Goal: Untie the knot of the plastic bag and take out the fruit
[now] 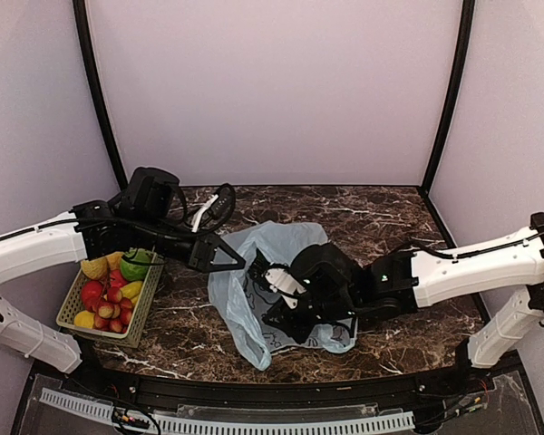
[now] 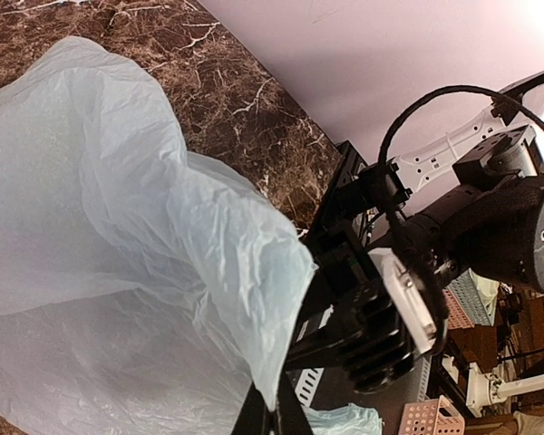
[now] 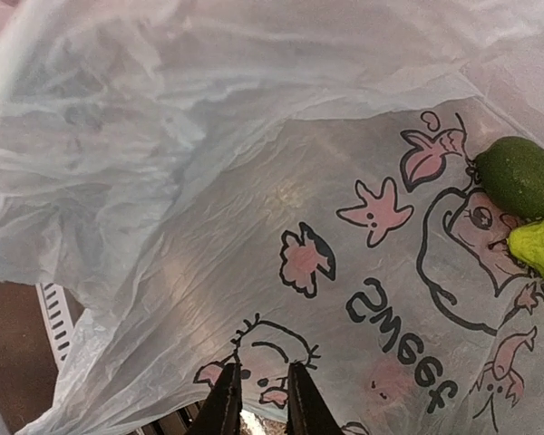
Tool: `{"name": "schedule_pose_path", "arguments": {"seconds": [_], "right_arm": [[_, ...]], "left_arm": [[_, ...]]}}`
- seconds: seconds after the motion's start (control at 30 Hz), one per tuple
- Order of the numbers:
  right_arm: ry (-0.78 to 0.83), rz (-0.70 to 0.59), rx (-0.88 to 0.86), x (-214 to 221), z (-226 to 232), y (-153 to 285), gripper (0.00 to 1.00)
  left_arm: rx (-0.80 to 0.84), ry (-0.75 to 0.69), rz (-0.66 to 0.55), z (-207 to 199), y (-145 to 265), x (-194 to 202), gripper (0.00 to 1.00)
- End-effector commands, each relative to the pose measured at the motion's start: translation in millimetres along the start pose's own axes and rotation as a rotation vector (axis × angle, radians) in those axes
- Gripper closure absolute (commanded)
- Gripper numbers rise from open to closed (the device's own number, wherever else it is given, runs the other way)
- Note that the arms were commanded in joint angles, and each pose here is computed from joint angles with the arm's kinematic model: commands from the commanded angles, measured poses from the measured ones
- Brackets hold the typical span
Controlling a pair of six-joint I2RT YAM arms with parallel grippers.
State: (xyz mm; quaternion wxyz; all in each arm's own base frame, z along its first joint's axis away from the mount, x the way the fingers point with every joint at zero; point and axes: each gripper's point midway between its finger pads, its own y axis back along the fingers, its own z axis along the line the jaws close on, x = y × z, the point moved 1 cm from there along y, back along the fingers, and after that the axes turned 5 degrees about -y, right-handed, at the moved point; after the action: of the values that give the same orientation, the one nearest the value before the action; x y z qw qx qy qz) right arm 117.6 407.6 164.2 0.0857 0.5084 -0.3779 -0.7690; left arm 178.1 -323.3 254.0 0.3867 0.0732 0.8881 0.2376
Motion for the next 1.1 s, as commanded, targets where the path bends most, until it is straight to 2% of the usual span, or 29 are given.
{"name": "schedule_pose_path", "arguments": {"seconds": [0.0,0.2,0.33,0.47,0.57,0.77,0.9,0.93,0.97,1.0,1.03,1.07], "right_arm": [[0.039,0.056,0.033,10.0,-1.8,-12.3,0.83],[-0.060,0.124,0.144,14.5,-27.9,-35.2,0.80],[-0.174,0.159,0.242,15.4,-60.8,-40.3,0.77],[-0.276,0.128,0.310,10.1,-93.3,-29.8,0.68],[-0.313,0.083,0.350,2.9,-108.7,-17.8,0.57],[-0.385,0.029,0.346,1.1,-122.2,-5.7,0.45],[-0.404,0.009,0.291,3.3,-116.5,-3.2,0.38],[-0.404,0.011,0.272,6.3,-114.1,-4.4,0.37],[-0.405,0.011,0.251,7.7,-111.3,-5.3,0.36],[-0.408,0.007,0.236,7.8,-109.4,-5.7,0.35],[-0.412,0.008,0.223,9.6,-107.6,-6.4,0.34],[-0.415,0.010,0.218,11.4,-106.9,-6.9,0.33]], "left_arm": [[0.017,-0.038,0.006,-10.3,4.8,-5.0,0.99],[0.023,-0.056,0.019,-13.6,8.2,-4.2,0.99],[0.053,-0.071,0.036,-18.9,8.8,-1.7,0.99],[0.162,-0.105,0.059,-37.0,10.5,1.3,0.99],[0.240,-0.137,0.091,-56.1,7.0,4.9,0.99],[0.366,-0.218,0.204,-101.5,-16.7,19.3,0.99],[0.394,-0.271,0.214,-121.2,-27.7,17.8,0.99],[0.393,-0.272,0.210,-122.1,-28.4,16.8,0.94],[0.376,-0.278,0.195,-120.3,-29.6,14.1,0.82],[0.366,-0.284,0.185,-119.9,-28.3,13.0,0.75],[0.342,-0.290,0.167,-117.5,-28.3,10.1,0.61],[0.333,-0.298,0.150,-118.6,-24.2,8.0,0.54]]}}
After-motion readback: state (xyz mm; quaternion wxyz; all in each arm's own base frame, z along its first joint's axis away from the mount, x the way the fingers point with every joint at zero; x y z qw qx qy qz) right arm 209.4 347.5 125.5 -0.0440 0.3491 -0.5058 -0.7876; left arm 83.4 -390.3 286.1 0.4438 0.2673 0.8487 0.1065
